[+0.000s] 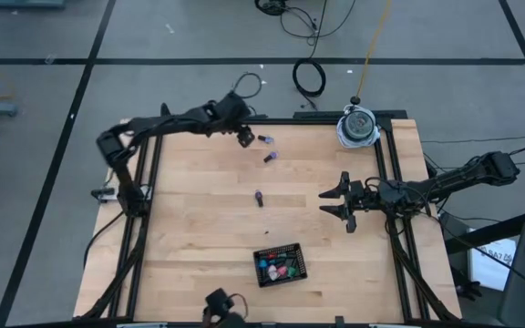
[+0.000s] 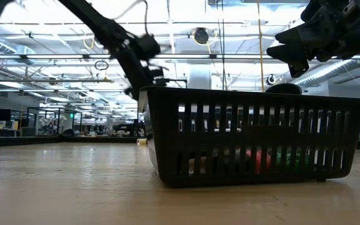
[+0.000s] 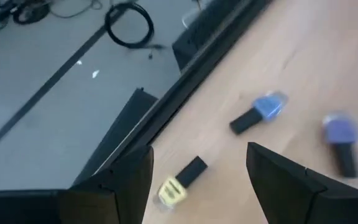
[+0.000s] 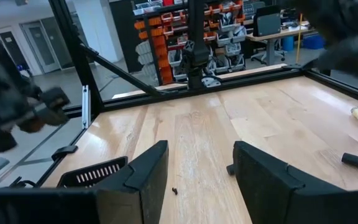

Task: Pick & Place Nail Polish
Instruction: Put the yellow nail polish bottle into the black bin

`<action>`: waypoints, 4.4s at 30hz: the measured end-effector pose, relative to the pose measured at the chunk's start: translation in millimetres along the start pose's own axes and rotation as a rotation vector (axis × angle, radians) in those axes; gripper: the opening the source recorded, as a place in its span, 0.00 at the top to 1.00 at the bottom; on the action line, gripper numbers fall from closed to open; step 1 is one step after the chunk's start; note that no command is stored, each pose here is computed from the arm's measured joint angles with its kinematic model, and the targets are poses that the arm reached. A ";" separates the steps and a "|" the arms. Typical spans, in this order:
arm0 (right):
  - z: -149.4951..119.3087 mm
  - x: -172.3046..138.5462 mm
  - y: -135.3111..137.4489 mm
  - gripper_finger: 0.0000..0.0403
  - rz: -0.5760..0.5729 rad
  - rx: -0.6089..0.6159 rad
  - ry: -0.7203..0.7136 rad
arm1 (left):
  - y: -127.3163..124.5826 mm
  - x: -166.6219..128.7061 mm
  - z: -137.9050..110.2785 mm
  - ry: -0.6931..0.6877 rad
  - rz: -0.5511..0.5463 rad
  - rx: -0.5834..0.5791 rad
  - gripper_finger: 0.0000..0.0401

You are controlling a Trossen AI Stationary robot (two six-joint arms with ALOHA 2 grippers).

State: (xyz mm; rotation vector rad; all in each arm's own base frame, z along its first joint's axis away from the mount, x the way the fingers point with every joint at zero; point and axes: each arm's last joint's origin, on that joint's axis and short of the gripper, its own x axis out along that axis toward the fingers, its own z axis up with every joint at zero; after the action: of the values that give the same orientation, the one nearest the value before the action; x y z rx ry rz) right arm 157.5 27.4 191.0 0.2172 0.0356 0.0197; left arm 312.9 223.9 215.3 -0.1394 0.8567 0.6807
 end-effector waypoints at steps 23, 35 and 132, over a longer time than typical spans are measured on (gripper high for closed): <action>0.0 0.0 0.0 0.58 0.000 0.000 0.000 | 29.3 63.0 -23.0 0.253 -0.138 0.172 0.37; 0.2 0.0 0.0 0.58 0.000 0.000 -0.002 | 24.3 86.4 -42.7 0.362 -0.174 0.223 0.37; 7.4 -0.8 -0.3 0.58 -0.037 0.038 -0.083 | -119.3 -112.5 -164.8 -0.658 -0.811 0.128 1.00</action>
State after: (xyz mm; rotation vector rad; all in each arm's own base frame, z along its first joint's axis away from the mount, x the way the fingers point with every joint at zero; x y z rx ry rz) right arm 157.0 25.5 198.2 0.2552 -0.0425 -0.0267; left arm 226.2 12.7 171.3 -0.1228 0.1579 -0.1079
